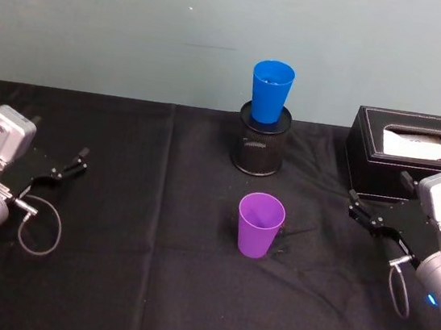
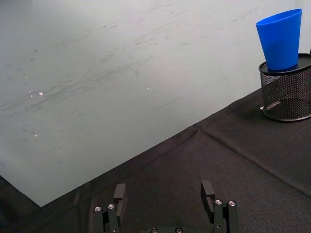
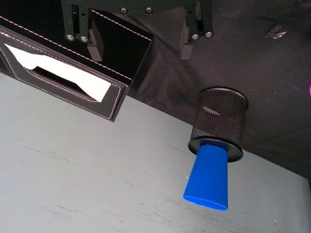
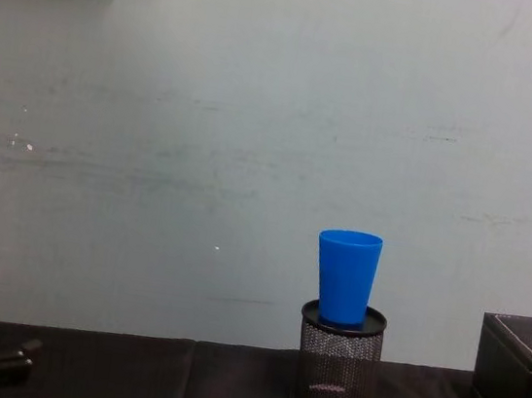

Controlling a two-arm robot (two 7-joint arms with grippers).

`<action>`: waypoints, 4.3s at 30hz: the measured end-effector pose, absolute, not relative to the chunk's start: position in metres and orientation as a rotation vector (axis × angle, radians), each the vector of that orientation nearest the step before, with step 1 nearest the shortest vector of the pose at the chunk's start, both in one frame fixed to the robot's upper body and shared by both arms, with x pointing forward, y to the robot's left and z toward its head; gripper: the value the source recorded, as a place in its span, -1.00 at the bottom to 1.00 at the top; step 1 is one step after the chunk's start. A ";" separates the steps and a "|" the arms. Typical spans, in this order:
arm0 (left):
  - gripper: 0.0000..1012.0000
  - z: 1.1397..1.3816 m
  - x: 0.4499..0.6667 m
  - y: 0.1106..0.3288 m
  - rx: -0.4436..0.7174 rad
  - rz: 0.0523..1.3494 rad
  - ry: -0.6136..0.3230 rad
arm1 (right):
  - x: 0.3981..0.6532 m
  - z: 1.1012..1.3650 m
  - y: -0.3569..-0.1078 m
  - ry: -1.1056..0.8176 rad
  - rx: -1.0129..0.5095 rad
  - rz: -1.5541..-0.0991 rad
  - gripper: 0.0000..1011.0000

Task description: Pick up one cup with a gripper and tap it against the other cup.

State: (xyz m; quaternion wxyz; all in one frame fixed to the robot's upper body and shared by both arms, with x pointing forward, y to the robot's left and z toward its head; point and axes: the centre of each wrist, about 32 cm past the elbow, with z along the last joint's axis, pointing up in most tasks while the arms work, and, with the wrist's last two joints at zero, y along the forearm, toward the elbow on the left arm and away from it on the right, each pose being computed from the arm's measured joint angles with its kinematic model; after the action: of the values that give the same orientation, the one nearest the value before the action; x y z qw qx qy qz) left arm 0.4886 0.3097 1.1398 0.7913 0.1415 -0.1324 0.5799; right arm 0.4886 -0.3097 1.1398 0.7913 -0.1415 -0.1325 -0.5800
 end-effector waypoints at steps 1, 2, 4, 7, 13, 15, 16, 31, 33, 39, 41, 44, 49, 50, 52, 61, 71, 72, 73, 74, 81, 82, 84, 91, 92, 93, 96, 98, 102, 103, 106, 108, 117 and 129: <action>0.98 1.140 0.489 0.310 0.304 1.248 -0.285 | 0.489 1.140 -0.310 -0.285 -0.304 -1.248 0.98; 0.98 1.140 0.489 0.310 0.304 1.248 -0.285 | 0.489 1.140 -0.310 -0.285 -0.304 -1.248 0.98; 0.98 1.140 0.489 0.310 0.305 1.248 -0.285 | 0.483 1.143 -0.314 -0.291 -0.274 -1.219 0.98; 0.98 1.140 0.489 0.310 0.305 1.248 -0.285 | 0.475 1.143 -0.316 -0.279 -0.246 -1.184 0.98; 0.98 1.140 0.489 0.310 0.304 1.248 -0.285 | 0.454 1.137 -0.318 -0.232 -0.187 -1.056 0.98; 0.98 1.140 0.489 0.310 0.304 1.248 -0.285 | 0.447 1.134 -0.318 -0.210 -0.163 -0.986 0.98; 0.98 1.140 0.489 0.310 0.304 1.248 -0.285 | 0.439 1.124 -0.311 -0.177 -0.117 -0.839 0.98; 0.98 1.140 0.489 0.310 0.304 1.248 -0.285 | 0.463 1.104 -0.280 -0.043 -0.051 -0.741 0.98; 0.98 1.140 0.489 0.310 0.304 1.248 -0.285 | 0.466 1.103 -0.278 -0.036 -0.051 -0.746 0.98; 0.98 1.140 0.489 0.310 0.304 1.248 -0.285 | 0.478 1.100 -0.271 -0.024 -0.053 -0.756 0.98; 0.98 1.140 0.489 0.310 0.304 1.248 -0.285 | 0.481 1.100 -0.270 -0.026 -0.052 -0.757 0.98; 0.98 1.140 0.489 0.310 0.304 1.248 -0.285 | 0.488 1.100 -0.265 -0.032 -0.054 -0.761 0.98; 0.98 1.140 0.489 0.310 0.304 1.248 -0.285 | 0.497 1.099 -0.260 -0.035 -0.058 -0.768 0.98; 0.98 1.140 0.489 0.310 0.304 1.248 -0.285 | 0.499 1.099 -0.259 -0.034 -0.060 -0.768 0.98; 0.98 1.140 0.489 0.310 0.304 1.248 -0.285 | 0.501 1.099 -0.258 -0.033 -0.060 -0.768 0.98; 0.98 1.140 0.489 0.310 0.304 1.248 -0.285 | 0.513 1.099 -0.250 -0.021 -0.051 -0.764 0.98; 0.98 1.140 0.489 0.310 0.304 1.248 -0.285 | 0.516 1.099 -0.246 -0.003 -0.044 -0.756 0.98; 0.98 1.140 0.489 0.310 0.305 1.248 -0.285 | 0.516 1.099 -0.246 -0.003 -0.044 -0.756 0.98; 0.98 1.140 0.489 0.310 0.305 1.248 -0.285 | 0.516 1.099 -0.246 -0.004 -0.044 -0.756 0.98; 0.98 1.140 0.489 0.310 0.304 1.248 -0.285 | 0.516 1.099 -0.246 -0.004 -0.045 -0.756 0.98; 0.98 1.140 0.489 0.310 0.304 1.248 -0.285 | 0.516 1.100 -0.247 -0.007 -0.045 -0.758 0.80; 0.98 1.140 0.489 0.310 0.304 1.248 -0.285 | 0.516 1.100 -0.247 -0.007 -0.045 -0.758 0.75; 0.98 1.140 0.489 0.310 0.304 1.248 -0.285 | 0.516 1.100 -0.247 -0.008 -0.045 -0.758 0.66; 0.98 1.140 0.489 0.310 0.304 1.248 -0.285 | 0.515 1.106 -0.247 -0.025 -0.047 -0.759 0.53; 0.98 1.140 0.489 0.310 0.304 1.248 -0.285 | 0.515 1.109 -0.247 -0.032 -0.049 -0.762 0.51; 0.98 1.140 0.489 0.310 0.305 1.248 -0.285 | 0.515 1.113 -0.247 -0.038 -0.049 -0.764 0.51; 0.98 1.140 0.489 0.310 0.304 1.248 -0.285 | 0.517 1.135 -0.249 -0.040 -0.043 -0.769 0.48; 0.98 1.140 0.489 0.310 0.304 1.248 -0.285 | 0.518 1.144 -0.251 -0.033 -0.037 -0.771 0.47; 0.98 1.140 0.489 0.310 0.304 1.248 -0.285 | 0.522 1.171 -0.255 -0.020 -0.017 -0.772 0.46; 0.98 1.140 0.489 0.310 0.304 1.248 -0.285 | 0.523 1.175 -0.256 -0.018 -0.014 -0.772 0.46; 0.98 1.140 0.489 0.310 0.304 1.248 -0.285 | 0.524 1.185 -0.257 -0.018 -0.001 -0.768 0.46; 0.98 1.140 0.489 0.310 0.304 1.248 -0.285 | 0.525 1.195 -0.257 -0.021 0.009 -0.765 0.46; 0.98 1.140 0.489 0.310 0.304 1.248 -0.285 | 0.528 1.212 -0.254 -0.018 0.008 -0.769 0.46; 0.98 1.140 0.489 0.310 0.304 1.248 -0.285 | 0.528 1.213 -0.254 -0.018 0.006 -0.771 0.46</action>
State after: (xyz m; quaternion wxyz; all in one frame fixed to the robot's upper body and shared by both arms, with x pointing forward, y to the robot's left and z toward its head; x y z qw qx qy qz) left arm 0.4886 0.3097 1.1398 0.7913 0.1415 -0.1325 0.5799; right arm 0.5279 -0.2537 1.2130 0.9265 0.0029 -0.0087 -0.3761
